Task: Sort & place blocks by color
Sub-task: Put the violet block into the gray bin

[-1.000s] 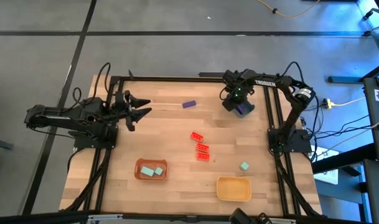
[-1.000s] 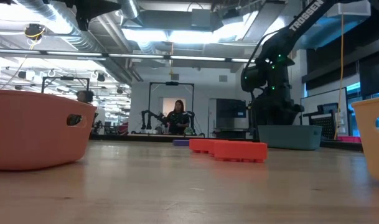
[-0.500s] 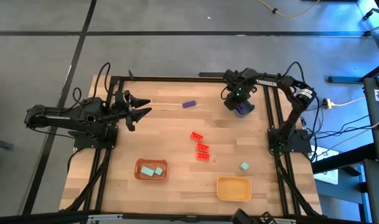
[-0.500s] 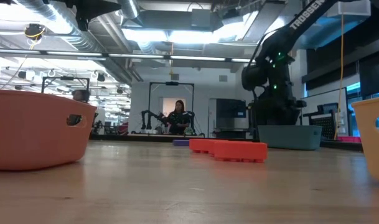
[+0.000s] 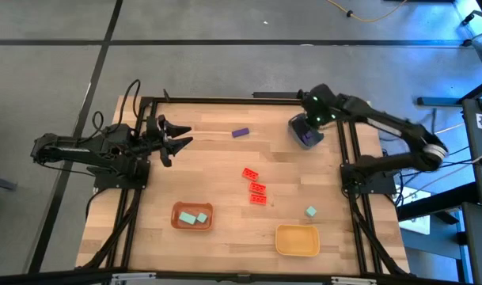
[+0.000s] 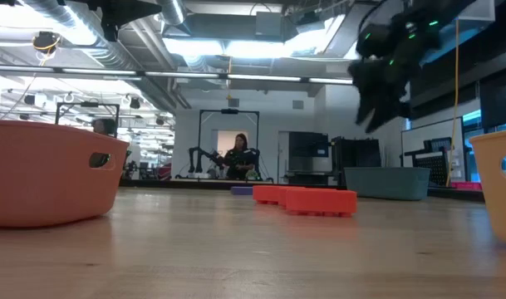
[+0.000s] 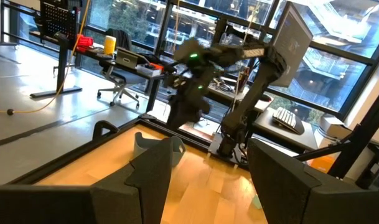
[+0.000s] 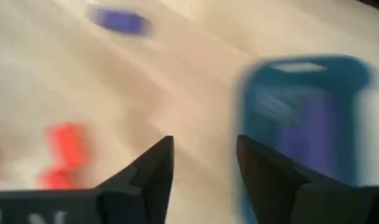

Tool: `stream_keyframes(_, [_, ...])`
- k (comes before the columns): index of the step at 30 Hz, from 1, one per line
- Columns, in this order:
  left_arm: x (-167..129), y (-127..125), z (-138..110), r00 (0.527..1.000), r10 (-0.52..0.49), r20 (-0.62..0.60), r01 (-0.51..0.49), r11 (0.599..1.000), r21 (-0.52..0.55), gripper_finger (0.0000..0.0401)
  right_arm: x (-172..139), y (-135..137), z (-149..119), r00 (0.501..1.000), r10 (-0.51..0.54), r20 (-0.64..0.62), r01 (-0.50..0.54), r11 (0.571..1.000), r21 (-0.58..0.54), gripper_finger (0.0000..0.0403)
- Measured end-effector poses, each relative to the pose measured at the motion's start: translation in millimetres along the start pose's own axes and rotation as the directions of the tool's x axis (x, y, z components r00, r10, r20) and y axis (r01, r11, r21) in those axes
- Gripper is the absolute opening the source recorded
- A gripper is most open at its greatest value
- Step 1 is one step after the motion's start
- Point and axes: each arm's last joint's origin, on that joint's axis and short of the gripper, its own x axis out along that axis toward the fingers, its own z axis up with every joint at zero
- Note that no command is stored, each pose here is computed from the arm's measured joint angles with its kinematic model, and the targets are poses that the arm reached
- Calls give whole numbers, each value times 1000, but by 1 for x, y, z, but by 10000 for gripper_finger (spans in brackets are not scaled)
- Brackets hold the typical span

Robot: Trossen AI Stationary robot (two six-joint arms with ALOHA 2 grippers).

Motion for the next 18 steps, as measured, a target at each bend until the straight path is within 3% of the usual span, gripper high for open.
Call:
stream_keyframes(2, [0,0,0,1000,0,0,0,1000,0,199,-5,9,-12,987,140,85,-141,990,5,198])
stream_keyframes(5, [0,0,0,1000,0,0,0,1000,0,199,-8,23,-28,925,331,188,-335,942,-10,222])
stream_keyframes(10, [0,0,0,1000,0,0,0,1000,-1,199,-9,56,-49,727,617,302,-587,786,-196,249])
stream_keyframes(12, [0,0,0,1000,0,0,0,1000,-1,199,-10,69,-54,654,680,332,-608,734,-304,252])
stream_keyframes(14, [0,0,0,1000,0,0,0,1000,-2,199,-12,79,-58,615,705,354,-588,709,-390,252])
stream_keyframes(18, [0,0,0,1000,0,0,0,1000,-2,199,-15,89,-63,610,696,380,-523,713,-467,252])
